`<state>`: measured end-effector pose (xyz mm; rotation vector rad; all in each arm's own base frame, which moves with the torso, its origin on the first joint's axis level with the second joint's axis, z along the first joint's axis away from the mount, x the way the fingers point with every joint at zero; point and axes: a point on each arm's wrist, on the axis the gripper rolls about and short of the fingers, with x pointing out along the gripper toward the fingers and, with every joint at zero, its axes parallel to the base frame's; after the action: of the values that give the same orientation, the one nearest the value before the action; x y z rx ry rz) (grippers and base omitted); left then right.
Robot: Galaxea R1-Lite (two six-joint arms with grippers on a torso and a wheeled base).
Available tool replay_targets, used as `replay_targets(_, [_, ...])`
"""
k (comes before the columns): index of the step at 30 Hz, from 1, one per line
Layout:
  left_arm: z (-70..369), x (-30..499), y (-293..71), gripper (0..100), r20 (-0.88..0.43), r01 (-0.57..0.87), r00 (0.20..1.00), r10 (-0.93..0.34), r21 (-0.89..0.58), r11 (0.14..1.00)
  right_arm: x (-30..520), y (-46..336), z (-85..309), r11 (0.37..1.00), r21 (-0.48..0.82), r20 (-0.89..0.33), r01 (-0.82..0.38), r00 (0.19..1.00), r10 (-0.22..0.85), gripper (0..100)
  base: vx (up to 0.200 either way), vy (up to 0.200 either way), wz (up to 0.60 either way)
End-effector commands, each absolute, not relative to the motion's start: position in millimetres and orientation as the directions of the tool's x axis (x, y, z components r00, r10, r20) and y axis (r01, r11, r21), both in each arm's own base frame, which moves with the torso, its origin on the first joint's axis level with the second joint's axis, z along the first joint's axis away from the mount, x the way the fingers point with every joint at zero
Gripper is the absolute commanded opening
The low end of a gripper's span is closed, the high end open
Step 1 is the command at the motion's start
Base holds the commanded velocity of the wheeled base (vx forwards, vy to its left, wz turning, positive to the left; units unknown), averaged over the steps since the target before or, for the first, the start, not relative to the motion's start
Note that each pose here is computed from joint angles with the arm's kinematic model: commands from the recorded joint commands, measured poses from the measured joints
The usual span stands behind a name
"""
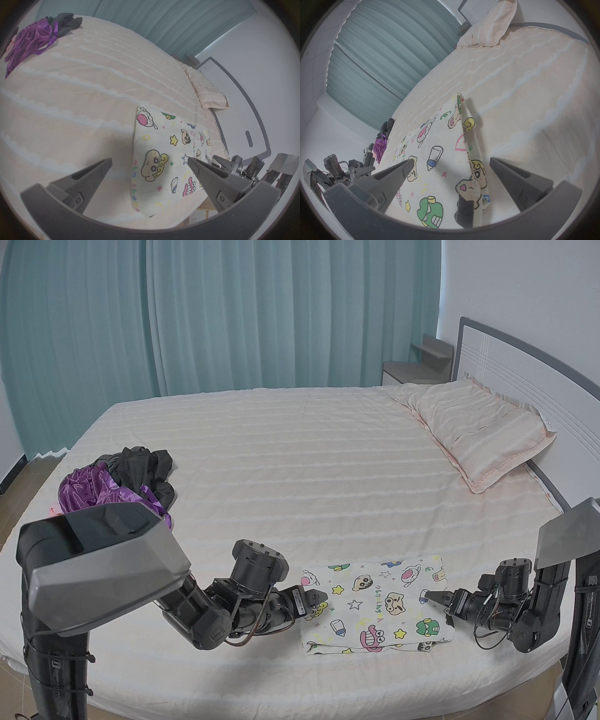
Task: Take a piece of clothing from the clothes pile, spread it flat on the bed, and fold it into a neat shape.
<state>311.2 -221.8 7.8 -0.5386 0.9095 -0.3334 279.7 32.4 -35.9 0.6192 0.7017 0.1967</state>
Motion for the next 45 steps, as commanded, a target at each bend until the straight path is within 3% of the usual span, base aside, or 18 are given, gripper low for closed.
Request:
replay_targets(1, [-19,320,-235,100,-0.677,0.061,0.556,-0.482,-0.545,0.836,285,36,-48,0.801,0.598,-0.555,0.033,0.738,0.384,100,0.000,0.000,0.00])
replay_targets(22, [-30,335,-247,100,-0.659,0.142,0.553,-0.510,-0.529,0.837,293,66,-56,0.795,0.604,-0.541,-0.058,0.702,0.462,100,0.000,0.000,0.00])
replay_targets(23, [-30,334,-247,0,-0.658,0.147,0.544,-0.520,-0.536,0.831,295,67,-56,0.794,0.605,-0.538,-0.062,0.703,0.465,0,0.000,0.000,0.00])
replay_targets(33, [-32,332,-244,0,-0.669,0.133,0.537,-0.514,-0.534,0.835,295,67,-59,0.794,0.605,-0.535,-0.065,0.706,0.465,0,0.000,0.000,0.00])
replay_targets(40, [-24,325,-233,0,-0.646,0.071,0.579,-0.498,-0.568,0.820,294,68,-58,0.792,0.606,-0.526,-0.071,0.711,0.466,0,0.000,0.000,0.00])
replay_targets(41, [-5,262,-179,100,-0.596,-0.057,0.601,-0.533,-0.697,0.715,256,53,-19,0.779,0.624,-0.499,-0.057,0.739,0.453,100,0.000,0.000,0.00])
replay_targets(45, [-5,263,-180,100,-0.593,-0.055,0.602,-0.534,-0.698,0.714,254,56,-21,0.780,0.622,-0.507,-0.061,0.728,0.461,100,0.000,0.000,0.00])
